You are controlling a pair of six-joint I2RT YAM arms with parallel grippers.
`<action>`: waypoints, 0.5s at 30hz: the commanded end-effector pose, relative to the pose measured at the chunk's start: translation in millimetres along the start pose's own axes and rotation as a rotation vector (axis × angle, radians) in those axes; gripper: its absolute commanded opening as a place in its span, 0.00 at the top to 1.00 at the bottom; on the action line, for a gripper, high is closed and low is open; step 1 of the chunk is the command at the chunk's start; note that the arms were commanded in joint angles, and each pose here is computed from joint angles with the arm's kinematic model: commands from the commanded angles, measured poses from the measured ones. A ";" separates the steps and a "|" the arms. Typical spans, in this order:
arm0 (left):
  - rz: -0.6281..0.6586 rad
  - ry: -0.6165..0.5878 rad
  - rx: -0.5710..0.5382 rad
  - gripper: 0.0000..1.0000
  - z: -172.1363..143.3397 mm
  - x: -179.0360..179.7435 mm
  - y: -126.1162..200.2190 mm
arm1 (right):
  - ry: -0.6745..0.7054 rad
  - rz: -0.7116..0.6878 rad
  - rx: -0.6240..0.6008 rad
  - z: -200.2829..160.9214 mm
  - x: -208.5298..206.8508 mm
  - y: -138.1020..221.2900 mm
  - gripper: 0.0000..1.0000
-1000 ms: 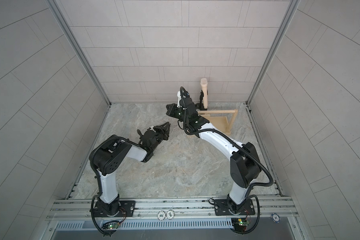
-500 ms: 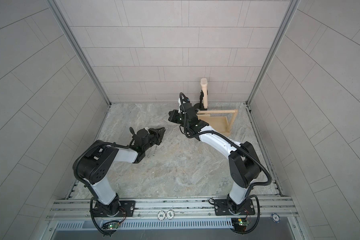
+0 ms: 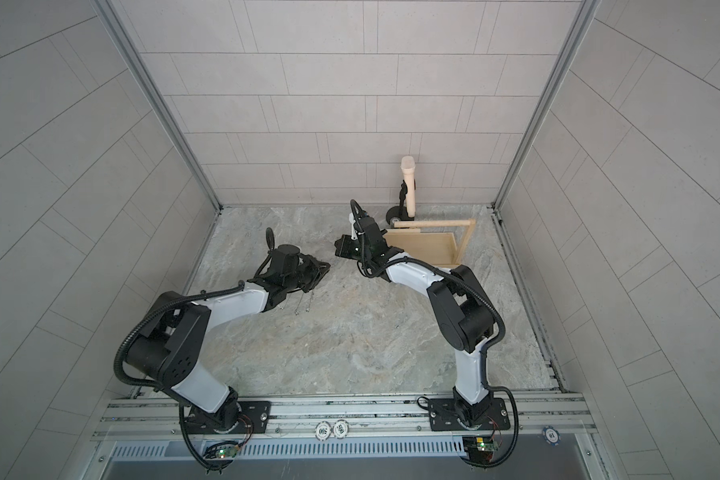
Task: Take the necklace off the jewelry display stand
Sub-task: Place the necklace at the center of the board.
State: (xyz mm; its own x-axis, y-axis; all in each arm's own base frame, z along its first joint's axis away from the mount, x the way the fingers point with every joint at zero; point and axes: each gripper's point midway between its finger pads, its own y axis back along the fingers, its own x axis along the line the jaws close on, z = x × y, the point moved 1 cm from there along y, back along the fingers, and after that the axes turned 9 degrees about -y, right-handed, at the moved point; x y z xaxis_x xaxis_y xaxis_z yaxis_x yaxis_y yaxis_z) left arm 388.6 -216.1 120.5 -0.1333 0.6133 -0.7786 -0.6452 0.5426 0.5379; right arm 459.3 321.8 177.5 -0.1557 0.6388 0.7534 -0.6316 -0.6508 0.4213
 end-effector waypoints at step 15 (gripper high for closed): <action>0.249 -0.219 0.167 1.00 -66.4 62.8 1.7 | 0.021 -0.051 0.092 -39.6 -52.4 -18.0 1.00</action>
State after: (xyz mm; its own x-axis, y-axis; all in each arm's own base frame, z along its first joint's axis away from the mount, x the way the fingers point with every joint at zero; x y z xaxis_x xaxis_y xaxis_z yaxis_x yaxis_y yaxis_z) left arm 337.7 -219.8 65.9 -0.0962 0.7987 -0.5940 -0.4958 0.4790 0.7244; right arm 453.9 316.1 122.5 -0.1431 0.6734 0.7253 -0.5813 -0.6503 0.4890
